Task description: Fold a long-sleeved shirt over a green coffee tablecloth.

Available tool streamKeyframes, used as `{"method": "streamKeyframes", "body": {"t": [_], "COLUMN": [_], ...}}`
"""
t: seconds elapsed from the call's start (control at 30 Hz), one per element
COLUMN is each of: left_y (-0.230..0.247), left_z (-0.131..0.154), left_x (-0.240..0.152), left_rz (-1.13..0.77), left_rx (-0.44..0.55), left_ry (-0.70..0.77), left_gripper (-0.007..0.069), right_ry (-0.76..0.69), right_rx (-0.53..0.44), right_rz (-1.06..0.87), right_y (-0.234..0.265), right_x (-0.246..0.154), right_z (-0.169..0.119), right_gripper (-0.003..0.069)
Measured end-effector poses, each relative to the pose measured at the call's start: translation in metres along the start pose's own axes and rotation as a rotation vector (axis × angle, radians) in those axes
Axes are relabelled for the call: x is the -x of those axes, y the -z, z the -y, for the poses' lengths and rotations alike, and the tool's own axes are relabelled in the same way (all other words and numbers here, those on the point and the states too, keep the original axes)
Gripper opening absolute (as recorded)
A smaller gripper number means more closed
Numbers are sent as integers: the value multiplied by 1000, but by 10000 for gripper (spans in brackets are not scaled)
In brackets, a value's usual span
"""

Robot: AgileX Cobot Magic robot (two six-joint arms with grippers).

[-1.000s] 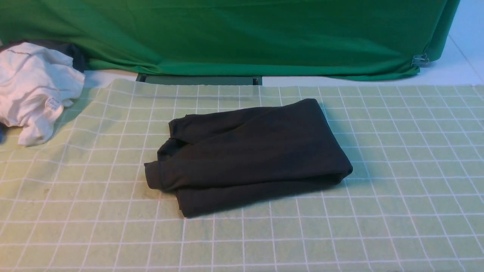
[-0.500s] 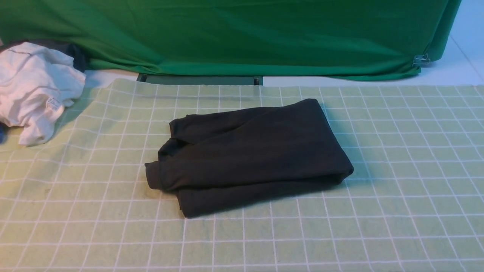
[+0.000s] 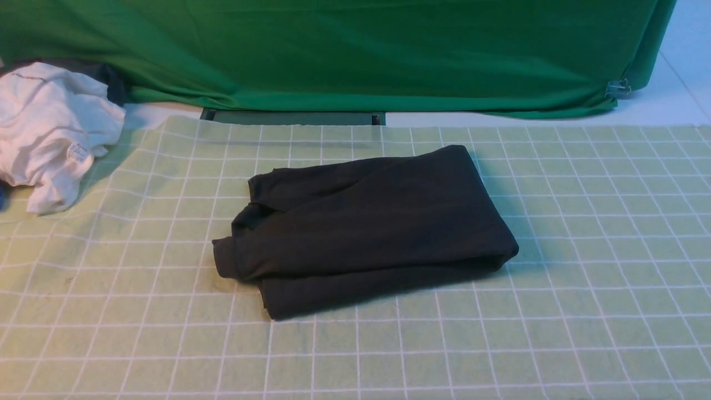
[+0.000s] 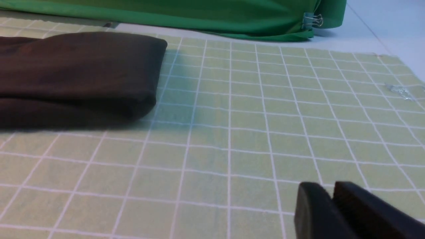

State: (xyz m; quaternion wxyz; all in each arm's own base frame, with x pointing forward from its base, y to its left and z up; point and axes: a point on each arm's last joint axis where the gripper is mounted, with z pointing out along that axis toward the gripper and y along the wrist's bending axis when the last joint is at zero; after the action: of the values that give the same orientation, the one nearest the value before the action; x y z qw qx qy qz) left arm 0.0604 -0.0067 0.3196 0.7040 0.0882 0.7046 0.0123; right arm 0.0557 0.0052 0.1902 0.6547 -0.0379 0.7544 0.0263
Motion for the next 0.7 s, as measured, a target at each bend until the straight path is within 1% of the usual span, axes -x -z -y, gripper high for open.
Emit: {"method": "streamKeyframes", "body": {"t": [0.23, 0.27, 0.33, 0.37, 0.43, 0.7], "left_y": [0, 0, 0, 0, 0, 0], "left_z": [0, 0, 0, 0, 0, 0], "left_x": [0, 0, 0, 0, 0, 0], "left_rz": [0, 0, 0, 0, 0, -1], "left_rx": [0, 0, 0, 0, 0, 0], "left_ry": [0, 0, 0, 0, 0, 0], "left_gripper": [-36, -36, -36, -35, -34, -34], "right_ry": [-7, -6, -5, -5, -5, -6], "right_rx": [0, 0, 1, 1, 1, 1], "right_rz": [-10, -17, -28, -29, -29, -29], "right_y": [0, 0, 0, 0, 0, 0], "right_x": [-1, -2, -3, -3, -3, -3], "right_z": [0, 0, 0, 0, 0, 0], "right_gripper": [139, 128, 84, 46, 20, 22]}}
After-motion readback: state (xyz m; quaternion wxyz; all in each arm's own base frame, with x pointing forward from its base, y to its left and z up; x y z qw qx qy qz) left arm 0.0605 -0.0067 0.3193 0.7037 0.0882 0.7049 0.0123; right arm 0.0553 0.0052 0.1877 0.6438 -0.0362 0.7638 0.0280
